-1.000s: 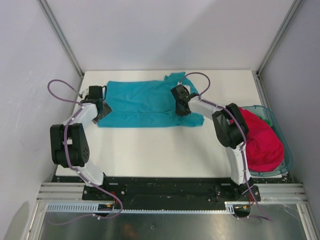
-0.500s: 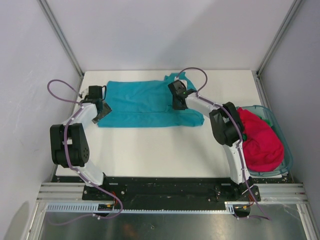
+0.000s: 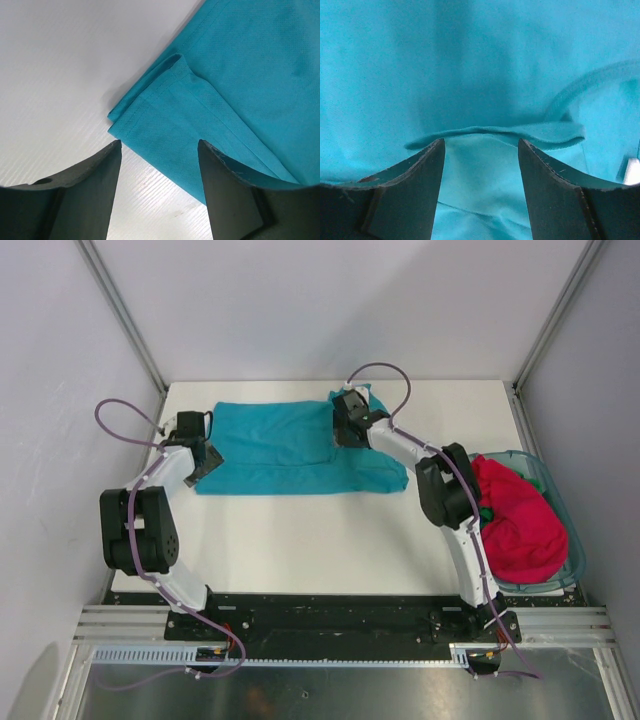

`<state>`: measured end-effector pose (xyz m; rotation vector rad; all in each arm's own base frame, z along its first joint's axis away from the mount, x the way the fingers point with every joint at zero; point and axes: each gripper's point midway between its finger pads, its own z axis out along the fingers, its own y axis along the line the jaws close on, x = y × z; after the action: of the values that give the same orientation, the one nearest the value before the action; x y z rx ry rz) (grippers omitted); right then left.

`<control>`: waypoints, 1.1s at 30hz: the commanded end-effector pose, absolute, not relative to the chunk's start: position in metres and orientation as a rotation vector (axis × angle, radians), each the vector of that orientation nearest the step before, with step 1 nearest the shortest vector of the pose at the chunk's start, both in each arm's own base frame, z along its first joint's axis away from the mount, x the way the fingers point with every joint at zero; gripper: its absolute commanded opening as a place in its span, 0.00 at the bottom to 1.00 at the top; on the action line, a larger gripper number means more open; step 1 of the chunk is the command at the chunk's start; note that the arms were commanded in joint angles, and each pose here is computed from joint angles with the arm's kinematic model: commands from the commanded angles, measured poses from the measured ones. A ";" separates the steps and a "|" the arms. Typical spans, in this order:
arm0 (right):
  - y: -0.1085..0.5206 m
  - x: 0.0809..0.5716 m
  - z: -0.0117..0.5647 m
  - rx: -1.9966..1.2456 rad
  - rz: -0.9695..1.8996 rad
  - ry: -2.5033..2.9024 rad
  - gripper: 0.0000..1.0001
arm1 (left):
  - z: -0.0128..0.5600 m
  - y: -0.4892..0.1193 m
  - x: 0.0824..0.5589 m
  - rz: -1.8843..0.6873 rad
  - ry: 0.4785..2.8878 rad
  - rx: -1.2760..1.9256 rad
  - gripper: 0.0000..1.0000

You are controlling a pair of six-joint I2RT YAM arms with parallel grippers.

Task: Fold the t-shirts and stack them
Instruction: Fold the flattened tshirt in 1/3 of the way

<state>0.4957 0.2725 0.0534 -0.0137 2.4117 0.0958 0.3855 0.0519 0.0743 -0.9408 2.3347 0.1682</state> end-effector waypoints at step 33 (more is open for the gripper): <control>0.163 0.391 0.077 0.213 0.097 2.460 0.43 | 0.071 0.055 0.367 0.055 2.307 -1.024 0.59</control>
<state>0.3821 0.1581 0.0701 0.2116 2.5087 0.0229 0.3565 0.0521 0.0748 -1.0104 2.3172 0.0601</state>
